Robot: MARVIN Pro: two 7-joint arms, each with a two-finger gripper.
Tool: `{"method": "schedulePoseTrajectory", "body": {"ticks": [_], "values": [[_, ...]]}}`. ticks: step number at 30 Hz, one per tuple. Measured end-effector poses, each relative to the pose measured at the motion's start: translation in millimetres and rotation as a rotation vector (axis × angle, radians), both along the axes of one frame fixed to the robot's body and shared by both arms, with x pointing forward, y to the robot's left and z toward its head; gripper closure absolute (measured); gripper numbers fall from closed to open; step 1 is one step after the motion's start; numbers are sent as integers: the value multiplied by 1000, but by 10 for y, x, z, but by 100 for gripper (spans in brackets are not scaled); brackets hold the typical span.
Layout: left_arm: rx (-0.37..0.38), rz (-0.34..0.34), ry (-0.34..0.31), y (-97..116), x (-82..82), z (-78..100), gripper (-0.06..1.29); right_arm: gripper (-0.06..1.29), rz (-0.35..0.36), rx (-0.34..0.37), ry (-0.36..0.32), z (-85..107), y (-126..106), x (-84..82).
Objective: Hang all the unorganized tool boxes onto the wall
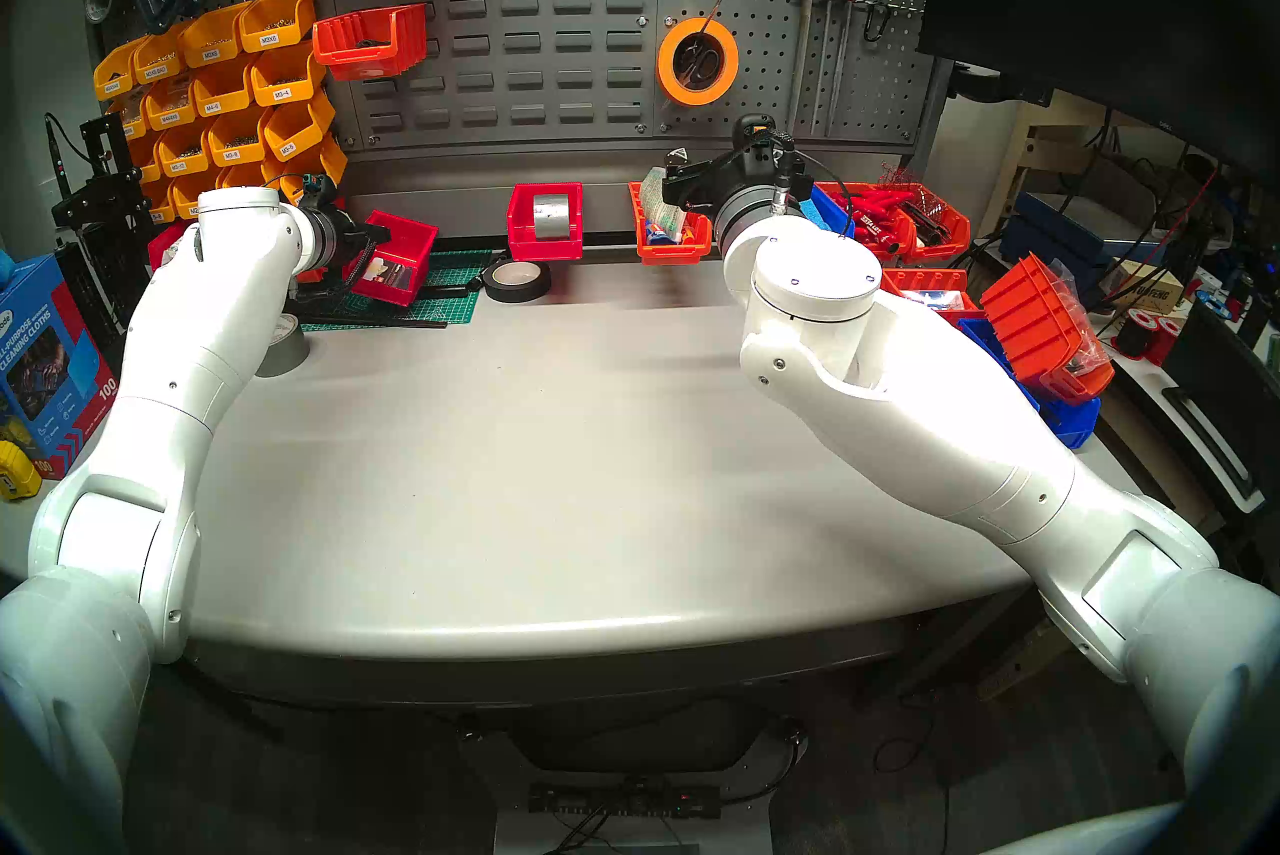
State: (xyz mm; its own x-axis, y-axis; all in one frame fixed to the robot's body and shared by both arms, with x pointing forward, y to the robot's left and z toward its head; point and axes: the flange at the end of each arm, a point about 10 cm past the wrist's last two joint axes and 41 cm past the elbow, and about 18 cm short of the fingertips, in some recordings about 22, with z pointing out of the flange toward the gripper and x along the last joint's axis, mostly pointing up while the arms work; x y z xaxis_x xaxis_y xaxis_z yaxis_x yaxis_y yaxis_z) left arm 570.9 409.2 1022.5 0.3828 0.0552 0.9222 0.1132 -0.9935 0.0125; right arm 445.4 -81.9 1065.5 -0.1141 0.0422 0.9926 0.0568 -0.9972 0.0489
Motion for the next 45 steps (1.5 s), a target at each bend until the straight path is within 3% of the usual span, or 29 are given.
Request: {"method": "schedulePoseTrajectory", "body": {"ticks": [9,22,31,45], "values": [[-67,-6,-24,-14,-49,1,125,2,0,0,0,1,0,0],[-207,-111,-24,-322,-245,-21,125,2,0,0,0,1,0,0],[-288,-62,-38,-259,-280,30,125,2,0,0,0,1,0,0],[-394,-14,-96,-228,-208,169,125,2,0,-1,0,1,0,0]]}}
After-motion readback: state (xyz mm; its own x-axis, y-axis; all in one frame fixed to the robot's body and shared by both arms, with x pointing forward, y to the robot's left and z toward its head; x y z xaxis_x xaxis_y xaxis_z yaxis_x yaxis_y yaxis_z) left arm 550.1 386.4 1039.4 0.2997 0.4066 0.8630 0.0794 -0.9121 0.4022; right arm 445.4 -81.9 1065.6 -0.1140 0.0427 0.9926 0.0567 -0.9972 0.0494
